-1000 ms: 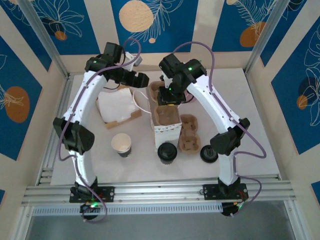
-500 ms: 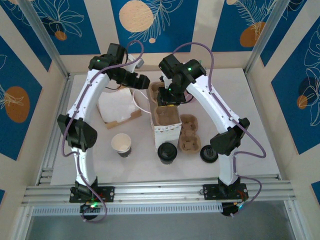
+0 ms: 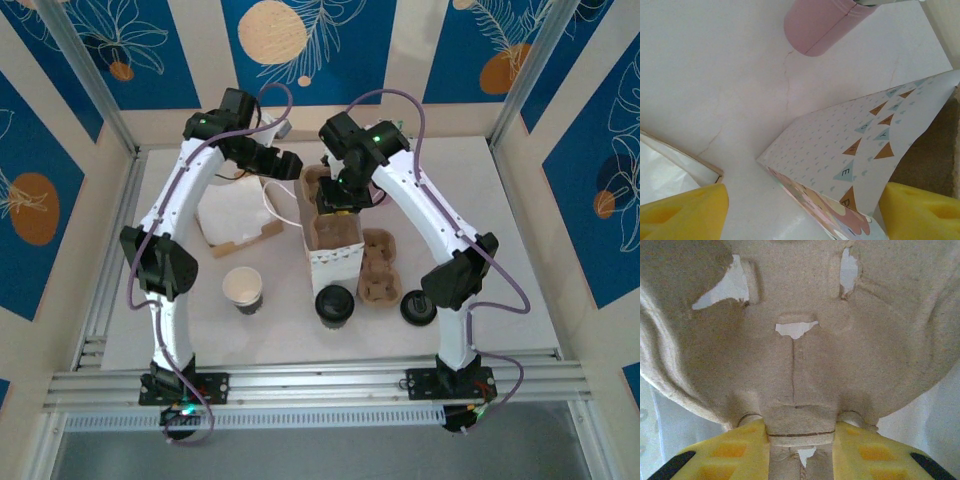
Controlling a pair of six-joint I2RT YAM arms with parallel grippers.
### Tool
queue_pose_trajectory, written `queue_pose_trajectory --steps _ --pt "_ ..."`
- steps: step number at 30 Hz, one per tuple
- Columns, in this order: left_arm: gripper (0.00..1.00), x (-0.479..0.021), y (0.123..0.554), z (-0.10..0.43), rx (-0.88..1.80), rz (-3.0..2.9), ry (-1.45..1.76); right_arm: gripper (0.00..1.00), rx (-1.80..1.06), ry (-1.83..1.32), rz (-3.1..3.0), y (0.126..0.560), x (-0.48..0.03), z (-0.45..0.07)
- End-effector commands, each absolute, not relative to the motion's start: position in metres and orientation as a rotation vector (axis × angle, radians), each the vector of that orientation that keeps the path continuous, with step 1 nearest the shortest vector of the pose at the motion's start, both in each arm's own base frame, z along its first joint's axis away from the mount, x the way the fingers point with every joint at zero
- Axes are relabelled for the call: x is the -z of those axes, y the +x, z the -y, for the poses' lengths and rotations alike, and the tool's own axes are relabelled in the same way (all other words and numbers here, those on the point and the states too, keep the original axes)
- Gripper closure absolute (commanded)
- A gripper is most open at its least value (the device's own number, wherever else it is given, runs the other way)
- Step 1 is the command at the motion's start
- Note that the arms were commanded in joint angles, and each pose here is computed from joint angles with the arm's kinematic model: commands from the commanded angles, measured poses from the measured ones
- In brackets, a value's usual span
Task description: Pack the takeout coffee
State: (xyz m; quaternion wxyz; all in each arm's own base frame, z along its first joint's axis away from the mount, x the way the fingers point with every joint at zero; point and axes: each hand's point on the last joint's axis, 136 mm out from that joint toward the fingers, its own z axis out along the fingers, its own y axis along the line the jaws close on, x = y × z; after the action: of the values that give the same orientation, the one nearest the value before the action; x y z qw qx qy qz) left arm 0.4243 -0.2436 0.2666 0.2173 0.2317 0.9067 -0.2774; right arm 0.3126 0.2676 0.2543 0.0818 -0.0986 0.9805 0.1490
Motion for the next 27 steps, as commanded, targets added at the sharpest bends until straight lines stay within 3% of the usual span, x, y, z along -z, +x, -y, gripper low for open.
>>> queue_pose_trajectory --steps 1,15,27 --pt "0.24 -0.26 0.425 0.24 0.699 -2.551 0.625 0.65 -0.502 -0.321 -2.916 0.304 -0.265 -0.266" --pt "0.25 -0.288 0.434 0.233 0.68 -2.467 0.47 0.65 -0.492 -0.337 -2.927 0.297 -0.263 -0.262" --pt "0.25 -0.283 0.43 0.23 0.675 -2.475 0.446 0.66 -0.41 -0.399 -2.968 0.291 -0.246 -0.271"
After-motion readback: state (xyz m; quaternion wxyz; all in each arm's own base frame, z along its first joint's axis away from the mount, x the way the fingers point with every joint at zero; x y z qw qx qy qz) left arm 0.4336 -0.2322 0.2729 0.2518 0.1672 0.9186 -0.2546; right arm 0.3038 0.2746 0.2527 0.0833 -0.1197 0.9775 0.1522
